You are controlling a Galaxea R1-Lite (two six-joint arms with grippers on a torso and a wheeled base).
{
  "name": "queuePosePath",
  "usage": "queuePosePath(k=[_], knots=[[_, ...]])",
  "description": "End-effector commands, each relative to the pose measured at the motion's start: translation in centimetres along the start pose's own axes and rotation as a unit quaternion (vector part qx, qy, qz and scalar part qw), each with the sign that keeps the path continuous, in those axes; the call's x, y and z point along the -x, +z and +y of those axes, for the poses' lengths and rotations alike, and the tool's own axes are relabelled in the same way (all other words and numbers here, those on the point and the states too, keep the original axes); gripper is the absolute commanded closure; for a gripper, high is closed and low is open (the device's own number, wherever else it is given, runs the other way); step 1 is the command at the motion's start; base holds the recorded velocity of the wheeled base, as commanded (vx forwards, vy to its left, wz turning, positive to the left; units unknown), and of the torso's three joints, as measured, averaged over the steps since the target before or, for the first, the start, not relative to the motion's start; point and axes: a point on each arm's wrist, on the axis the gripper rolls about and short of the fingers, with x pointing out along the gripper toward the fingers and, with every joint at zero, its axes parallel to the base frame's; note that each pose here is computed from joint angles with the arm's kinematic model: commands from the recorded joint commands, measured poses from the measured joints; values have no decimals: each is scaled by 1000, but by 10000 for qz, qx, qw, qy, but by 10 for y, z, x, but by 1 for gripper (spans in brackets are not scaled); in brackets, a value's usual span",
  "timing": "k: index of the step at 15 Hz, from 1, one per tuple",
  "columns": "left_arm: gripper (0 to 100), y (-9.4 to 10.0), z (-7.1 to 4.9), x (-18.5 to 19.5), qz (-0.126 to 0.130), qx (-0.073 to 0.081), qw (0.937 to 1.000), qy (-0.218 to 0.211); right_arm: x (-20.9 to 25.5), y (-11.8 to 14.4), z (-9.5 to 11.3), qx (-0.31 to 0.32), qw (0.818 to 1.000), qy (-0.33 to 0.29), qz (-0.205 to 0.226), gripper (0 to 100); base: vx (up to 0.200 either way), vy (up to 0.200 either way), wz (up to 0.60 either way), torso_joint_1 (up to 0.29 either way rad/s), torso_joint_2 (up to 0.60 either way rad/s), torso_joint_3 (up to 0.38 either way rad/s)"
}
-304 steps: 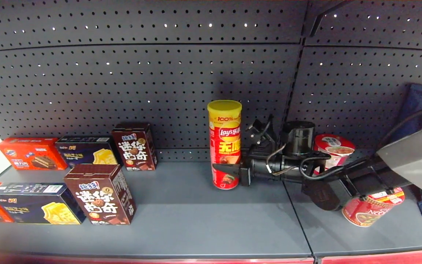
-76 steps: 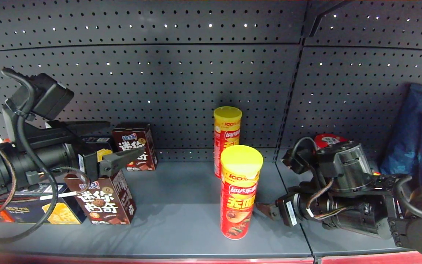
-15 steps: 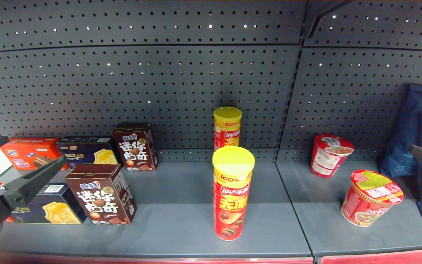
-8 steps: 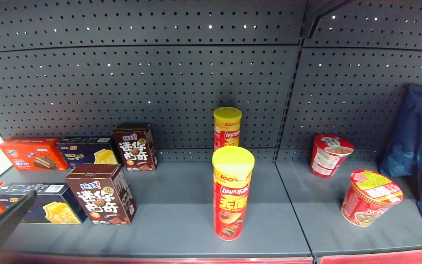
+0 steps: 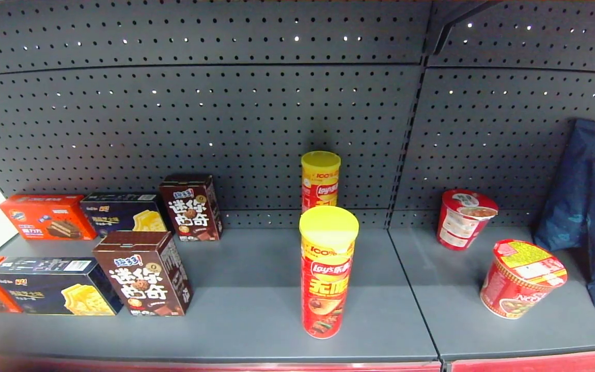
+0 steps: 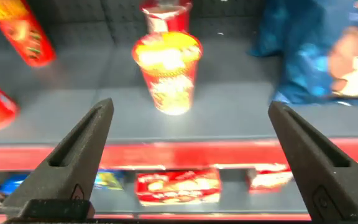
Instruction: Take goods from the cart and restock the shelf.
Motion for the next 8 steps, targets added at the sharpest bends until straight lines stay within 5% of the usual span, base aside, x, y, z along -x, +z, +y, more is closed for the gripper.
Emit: queuePosePath(k=[1, 8], knots=[[0, -19, -5, 27, -374, 70, 9991, 208, 14, -13, -2, -7, 9991, -265, -343, 0, 0, 0, 0, 0, 0, 0], [0, -72, -8, 17, -298, 18, 9977, 611, 24, -59, 0, -23, 9971, -407, -638, 0, 0, 0, 0, 0, 0, 0]])
